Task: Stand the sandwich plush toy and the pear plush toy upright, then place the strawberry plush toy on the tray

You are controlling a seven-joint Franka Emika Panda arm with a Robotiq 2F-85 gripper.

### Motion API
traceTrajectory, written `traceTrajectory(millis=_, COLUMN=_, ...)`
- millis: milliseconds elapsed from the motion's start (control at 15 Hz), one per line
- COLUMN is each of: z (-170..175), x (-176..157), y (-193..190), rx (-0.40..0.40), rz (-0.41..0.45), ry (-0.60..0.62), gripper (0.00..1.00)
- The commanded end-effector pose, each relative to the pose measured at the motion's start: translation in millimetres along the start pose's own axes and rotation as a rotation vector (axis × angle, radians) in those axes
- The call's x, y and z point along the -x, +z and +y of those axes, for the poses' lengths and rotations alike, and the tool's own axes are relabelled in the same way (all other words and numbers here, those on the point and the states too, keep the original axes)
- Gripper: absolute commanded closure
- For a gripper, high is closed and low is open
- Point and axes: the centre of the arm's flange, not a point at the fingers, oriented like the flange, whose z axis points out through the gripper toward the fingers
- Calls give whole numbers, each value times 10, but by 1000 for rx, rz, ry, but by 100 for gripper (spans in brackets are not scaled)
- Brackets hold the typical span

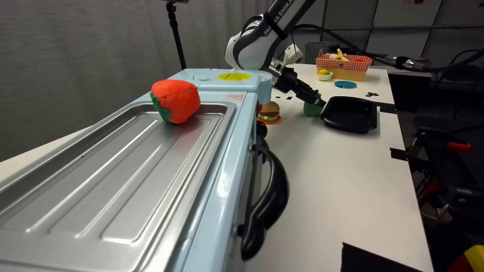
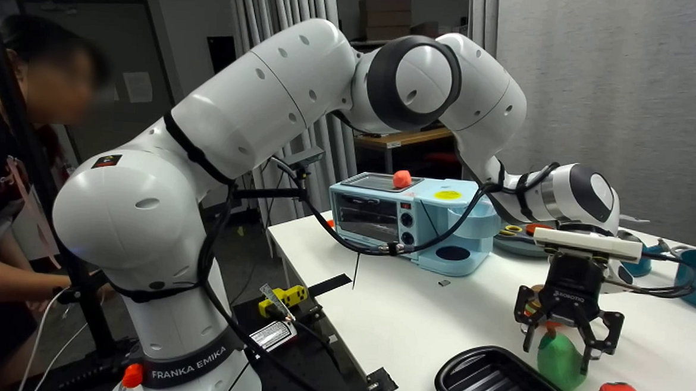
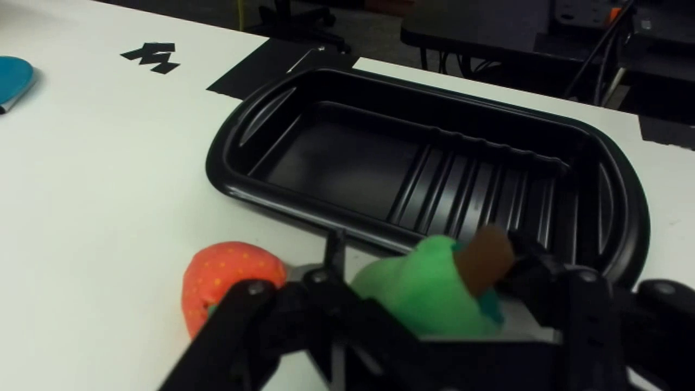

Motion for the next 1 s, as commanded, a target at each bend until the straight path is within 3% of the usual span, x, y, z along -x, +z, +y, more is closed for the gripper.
traceTrajectory(millis=0, z=136, x=-87, y=-117, rx=-36, rz=-19, ry=-20, gripper=0)
traceTrajectory(millis=400, z=227, x=-6, y=-222, rx=-16, rz=27, ry=20, gripper=0)
traceTrajectory(millis=933, z=304, x=530, y=-563, rx=-7, rz=161, ry=122, gripper=0)
